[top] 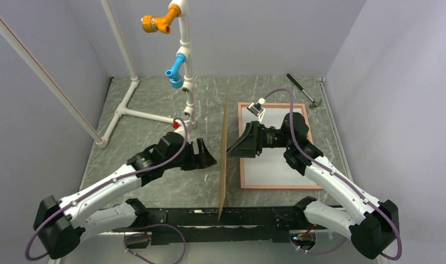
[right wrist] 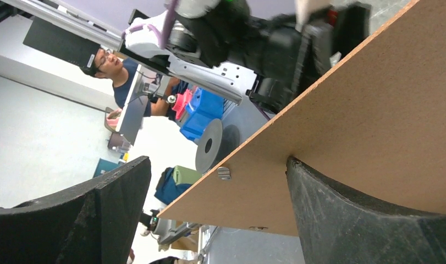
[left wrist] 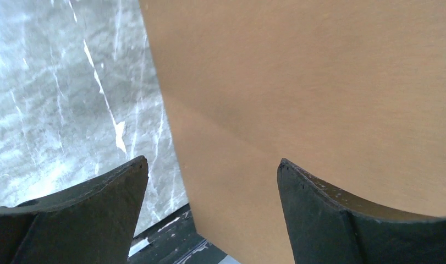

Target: Put the photo into the frame

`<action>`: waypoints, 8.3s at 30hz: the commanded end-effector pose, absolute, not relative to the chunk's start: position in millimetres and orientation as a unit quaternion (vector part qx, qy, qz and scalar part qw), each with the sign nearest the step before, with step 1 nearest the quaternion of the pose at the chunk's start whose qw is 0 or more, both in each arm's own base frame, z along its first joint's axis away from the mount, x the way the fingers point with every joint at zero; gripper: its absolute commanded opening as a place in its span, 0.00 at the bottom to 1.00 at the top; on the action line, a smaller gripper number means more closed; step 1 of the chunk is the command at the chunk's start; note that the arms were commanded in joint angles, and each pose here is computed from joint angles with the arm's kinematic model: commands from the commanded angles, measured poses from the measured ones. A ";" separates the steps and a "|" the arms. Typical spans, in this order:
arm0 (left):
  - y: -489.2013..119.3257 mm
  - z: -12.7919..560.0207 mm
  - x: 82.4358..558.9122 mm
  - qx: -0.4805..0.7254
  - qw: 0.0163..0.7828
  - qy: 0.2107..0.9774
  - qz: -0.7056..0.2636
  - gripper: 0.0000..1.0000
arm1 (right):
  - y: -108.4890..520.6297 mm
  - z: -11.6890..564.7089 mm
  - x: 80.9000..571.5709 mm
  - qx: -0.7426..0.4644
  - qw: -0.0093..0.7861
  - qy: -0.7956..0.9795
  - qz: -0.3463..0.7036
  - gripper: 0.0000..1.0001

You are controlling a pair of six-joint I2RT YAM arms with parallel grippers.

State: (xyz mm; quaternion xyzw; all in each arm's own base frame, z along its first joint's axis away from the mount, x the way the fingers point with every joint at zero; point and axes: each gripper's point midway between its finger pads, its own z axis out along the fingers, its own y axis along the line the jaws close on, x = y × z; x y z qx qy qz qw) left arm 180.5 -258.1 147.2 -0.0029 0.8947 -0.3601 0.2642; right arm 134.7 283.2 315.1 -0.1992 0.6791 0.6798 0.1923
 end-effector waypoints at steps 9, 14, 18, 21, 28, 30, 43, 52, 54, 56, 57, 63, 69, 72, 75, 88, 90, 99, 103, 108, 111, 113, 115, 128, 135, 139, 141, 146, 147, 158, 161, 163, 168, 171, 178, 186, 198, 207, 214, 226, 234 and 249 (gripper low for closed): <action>-229.2 285.4 197.7 0.003 0.374 0.809 -0.454 0.91 | 287.3 338.3 137.9 -0.221 0.227 0.651 0.690 0.94; -236.1 324.2 206.7 0.027 0.380 0.806 -0.454 0.95 | 290.1 335.1 139.7 -0.220 0.225 0.653 0.689 0.94; -244.1 334.2 211.1 0.040 0.369 0.809 -0.455 0.98 | 292.7 331.2 141.4 -0.218 0.223 0.654 0.689 0.94; -249.0 330.0 212.8 0.045 0.352 0.818 -0.452 0.98 | 295.8 329.8 142.0 -0.218 0.221 0.653 0.690 0.94; -251.0 311.3 213.0 0.041 0.327 0.834 -0.443 0.97 | 309.6 323.1 141.1 -0.222 0.205 0.655 0.692 0.95; -251.5 311.0 212.8 0.040 0.326 0.833 -0.445 0.97 | 312.8 320.2 139.9 -0.223 0.199 0.657 0.692 0.95; -238.8 284.9 215.4 0.037 0.316 0.864 -0.390 0.83 | 308.8 292.2 149.6 -0.212 0.207 0.710 0.639 0.95; -226.2 272.8 213.3 0.039 0.313 0.881 -0.353 0.50 | 289.7 265.1 171.4 -0.178 0.230 0.768 0.571 0.94; -222.9 270.4 213.7 0.036 0.311 0.886 -0.342 0.39 | 280.3 252.1 181.6 -0.155 0.235 0.793 0.540 0.95; -219.7 268.7 212.9 0.038 0.310 0.890 -0.332 0.30 | 270.5 236.9 191.4 -0.135 0.239 0.819 0.503 0.95; -217.7 268.5 212.3 0.038 0.310 0.892 -0.328 0.26 | 265.7 228.9 195.6 -0.125 0.241 0.833 0.482 0.96; -210.6 266.5 210.0 0.041 0.308 0.899 -0.309 0.04 | 243.8 185.4 210.6 -0.103 0.239 0.885 0.385 1.00; -195.5 274.0 208.5 0.009 0.341 0.891 -0.300 0.00 | 222.2 138.1 225.4 -0.078 0.223 0.928 0.289 1.00; -180.6 282.8 207.6 -0.021 0.370 0.883 -0.289 0.00 | 215.4 118.7 234.7 -0.065 0.219 0.940 0.253 0.97; -167.0 294.1 203.6 -0.043 0.399 0.869 -0.288 0.00 | 215.2 103.9 243.6 -0.057 0.215 0.946 0.235 0.91; -168.0 335.6 184.8 -0.015 0.454 0.815 -0.359 0.00 | 229.3 48.7 270.1 -0.047 0.169 0.964 0.201 0.52; -169.0 336.6 182.9 -0.011 0.455 0.812 -0.364 0.00 | 230.4 43.0 269.3 -0.049 0.161 0.965 0.200 0.48; -166.9 338.6 176.0 -0.006 0.459 0.806 -0.373 0.00 | 255.0 32.1 250.8 -0.056 0.131 0.961 0.238 0.32; -163.4 340.6 171.1 -0.005 0.462 0.804 -0.374 0.00 | 266.9 29.7 241.9 -0.064 0.120 0.959 0.247 0.25; -157.0 340.5 165.2 -0.008 0.465 0.804 -0.371 0.00 | 279.9 32.4 230.7 -0.076 0.111 0.956 0.260 0.18; -154.4 338.5 162.4 -0.011 0.465 0.804 -0.371 0.00 | 284.7 34.1 224.0 -0.082 0.106 0.955 0.264 0.17; -153.4 336.8 161.6 -0.013 0.464 0.805 -0.370 0.00 | 290.5 36.6 219.1 -0.083 0.102 0.952 0.277 0.17; -152.4 336.7 160.1 -0.014 0.464 0.805 -0.370 0.00 | 297.1 38.4 213.8 -0.080 0.097 0.949 0.287 0.17; -148.5 337.7 151.6 -0.016 0.464 0.801 -0.378 0.00 | 336.9 48.9 207.3 -0.049 0.091 0.933 0.345 0.15; -139.6 335.6 145.8 -0.027 0.468 0.801 -0.371 0.00 | 361.5 73.0 207.2 -0.054 0.092 0.902 0.418 0.19; -137.0 333.1 143.5 -0.029 0.467 0.803 -0.368 0.00 | 362.2 77.6 204.9 -0.063 0.089 0.901 0.421 0.22; -136.3 332.6 142.4 -0.029 0.466 0.804 -0.368 0.00 | 355.6 77.0 208.3 -0.065 0.098 0.907 0.405 0.25; -135.0 330.1 139.5 -0.029 0.467 0.802 -0.371 0.00 | 320.7 75.2 221.9 -0.063 0.127 0.925 0.351 0.41; -135.3 328.6 139.3 -0.029 0.467 0.802 -0.372 0.00 | 307.8 74.4 227.1 -0.055 0.132 0.930 0.338 0.44; -152.9 324.4 135.1 -0.020 0.451 0.786 -0.422 0.00 | 136.4 77.5 276.9 0.059 0.211 0.951 0.219 0.72; -161.2 329.6 134.7 -0.021 0.449 0.770 -0.453 0.00 | 92.0 73.6 281.7 0.109 0.222 0.951 0.187 0.78; -167.8 335.1 133.8 -0.022 0.447 0.755 -0.479 0.00 | 68.9 69.8 283.4 0.142 0.227 0.947 0.178 0.80; -181.5 338.8 136.8 -0.023 0.438 0.734 -0.518 0.00 | 35.8 48.5 281.1 0.198 0.213 0.942 0.166 0.81; -187.1 333.2 142.3 -0.035 0.430 0.730 -0.530 0.00 | 42.7 37.0 275.6 0.200 0.191 0.942 0.188 0.81; -195.2 317.0 154.1 -0.065 0.421 0.717 -0.552 0.00 | 54.2 24.0 255.5 0.205 0.165 0.941 0.213 0.81; -195.2 306.7 160.2 -0.072 0.420 0.727 -0.538 0.00 | 24.7 47.9 267.3 0.230 0.236 0.934 0.140 0.82; -207.0 294.7 166.7 -0.075 0.403 0.722 -0.557 0.00 | 29.0 26.9 263.6 0.256 0.196 0.934 0.152 0.82; -215.8 285.1 176.0 -0.074 0.394 0.728 -0.557 0.00 | 52.5 24.7 237.8 0.263 0.169 0.927 0.209 0.81; -221.4 282.0 181.4 -0.066 0.391 0.732 -0.553 0.00 | 45.2 36.4 241.1 0.258 0.191 0.927 0.192 0.81; -245.5 285.4 196.8 -0.065 0.370 0.716 -0.589 0.00 | 57.1 105.6 254.2 0.208 0.264 0.910 0.243 0.83; -264.3 262.9 219.5 -0.099 0.360 0.713 -0.593 0.00 | 60.3 128.8 254.8 0.187 0.278 0.906 0.258 0.83; -287.8 238.5 253.6 -0.148 0.364 0.686 -0.612 0.00 | 76.3 159.9 250.2 0.165 0.287 0.892 0.309 0.83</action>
